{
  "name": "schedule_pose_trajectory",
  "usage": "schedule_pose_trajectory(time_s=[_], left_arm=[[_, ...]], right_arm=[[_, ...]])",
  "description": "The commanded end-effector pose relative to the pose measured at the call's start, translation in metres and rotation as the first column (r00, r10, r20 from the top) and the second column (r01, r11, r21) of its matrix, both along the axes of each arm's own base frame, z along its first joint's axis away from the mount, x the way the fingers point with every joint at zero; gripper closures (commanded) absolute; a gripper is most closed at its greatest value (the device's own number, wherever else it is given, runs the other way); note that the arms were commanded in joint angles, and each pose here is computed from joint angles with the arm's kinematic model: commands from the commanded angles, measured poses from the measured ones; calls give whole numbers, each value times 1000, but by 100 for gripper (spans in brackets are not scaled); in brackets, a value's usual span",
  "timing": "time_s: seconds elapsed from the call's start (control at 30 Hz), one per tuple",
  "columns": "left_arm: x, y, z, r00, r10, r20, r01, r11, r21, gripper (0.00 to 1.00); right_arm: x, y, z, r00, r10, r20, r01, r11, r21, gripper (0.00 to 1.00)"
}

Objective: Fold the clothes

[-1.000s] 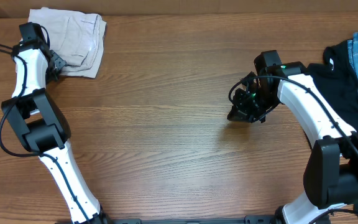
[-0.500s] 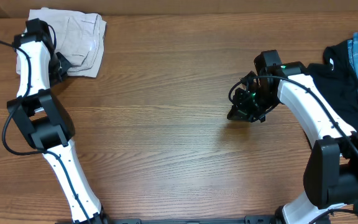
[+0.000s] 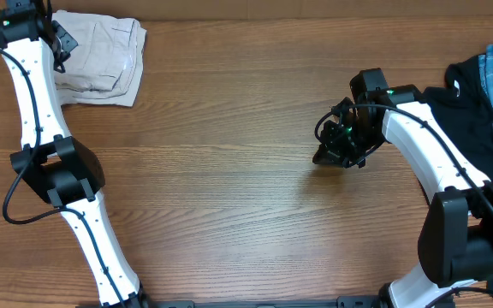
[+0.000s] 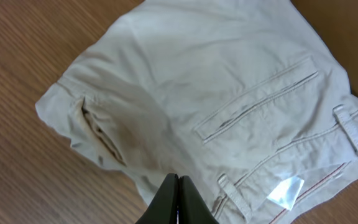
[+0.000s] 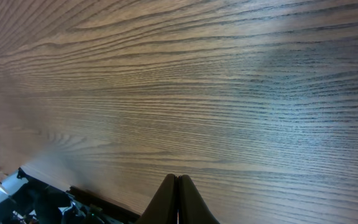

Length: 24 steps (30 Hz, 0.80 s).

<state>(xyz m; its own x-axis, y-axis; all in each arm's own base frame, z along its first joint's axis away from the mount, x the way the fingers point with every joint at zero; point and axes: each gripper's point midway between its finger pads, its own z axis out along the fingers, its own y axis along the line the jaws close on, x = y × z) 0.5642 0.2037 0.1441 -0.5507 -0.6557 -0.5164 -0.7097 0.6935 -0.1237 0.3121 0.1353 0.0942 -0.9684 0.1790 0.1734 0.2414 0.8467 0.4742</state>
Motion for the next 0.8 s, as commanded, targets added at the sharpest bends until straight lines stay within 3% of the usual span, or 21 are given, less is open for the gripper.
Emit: schedule_pose_trajectory(time_s=[0.0, 0.53, 0.77], left_arm=[[1, 11, -13, 1000, 5, -31, -3, 998, 59, 96], [-25, 17, -117, 977, -1, -215, 18, 997, 75, 94], [-36, 6, -106, 957, -73, -281, 95, 993, 65, 96]], right_arm=[[2, 0, 1, 1000, 6, 11, -6, 1000, -2, 96], [6, -2, -1, 1000, 6, 29, -5, 1000, -18, 96], [6, -2, -1, 1000, 5, 29, -5, 1000, -17, 96]])
